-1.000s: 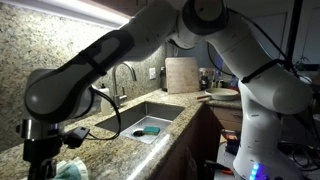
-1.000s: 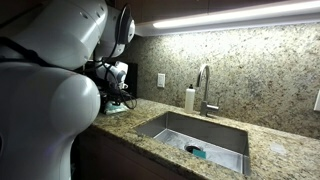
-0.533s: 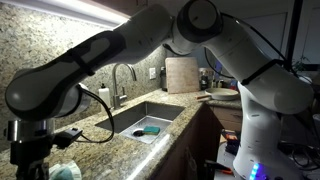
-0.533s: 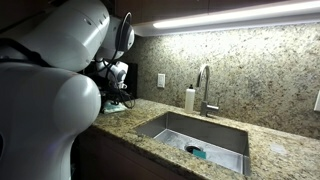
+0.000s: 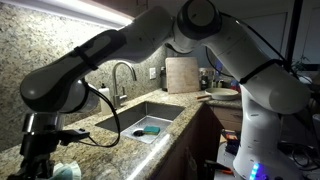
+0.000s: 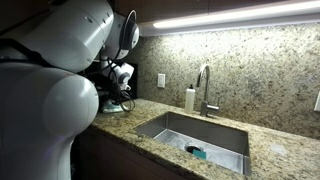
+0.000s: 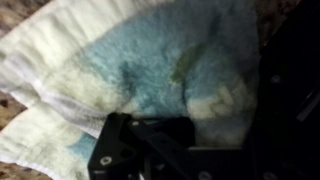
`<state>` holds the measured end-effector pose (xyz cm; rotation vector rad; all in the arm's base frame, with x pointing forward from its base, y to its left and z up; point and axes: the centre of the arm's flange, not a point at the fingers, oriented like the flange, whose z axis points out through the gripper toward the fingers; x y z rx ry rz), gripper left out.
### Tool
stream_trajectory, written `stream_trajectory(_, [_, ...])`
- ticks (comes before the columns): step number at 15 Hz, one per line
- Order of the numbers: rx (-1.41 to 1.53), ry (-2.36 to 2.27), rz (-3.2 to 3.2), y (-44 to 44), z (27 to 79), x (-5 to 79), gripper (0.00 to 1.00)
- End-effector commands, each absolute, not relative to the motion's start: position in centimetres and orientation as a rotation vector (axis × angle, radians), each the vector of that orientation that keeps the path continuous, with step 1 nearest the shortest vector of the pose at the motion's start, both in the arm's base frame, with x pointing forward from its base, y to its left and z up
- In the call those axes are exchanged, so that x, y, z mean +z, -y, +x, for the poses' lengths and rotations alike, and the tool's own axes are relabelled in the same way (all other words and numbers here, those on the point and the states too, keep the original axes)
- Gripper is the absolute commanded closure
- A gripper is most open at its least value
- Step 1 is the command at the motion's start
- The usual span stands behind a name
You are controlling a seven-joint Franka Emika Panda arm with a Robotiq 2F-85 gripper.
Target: Use the towel to wipe the countertop
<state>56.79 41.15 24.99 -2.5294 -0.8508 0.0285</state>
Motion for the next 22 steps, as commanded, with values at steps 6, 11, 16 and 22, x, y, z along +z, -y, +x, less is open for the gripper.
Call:
stream_trajectory(6, [0.147,0.546,-2.551,-32.2,52.8,21.1,1.0])
stream_trajectory(11, [0.158,0.449,-2.622,-27.1,52.1,22.1,1.0])
stream_trajectory(16, [0.168,0.352,-2.699,-21.2,51.4,22.5,1.0])
stream_trajectory(22, [0.178,0.225,-2.768,-14.1,49.3,22.4,1.0])
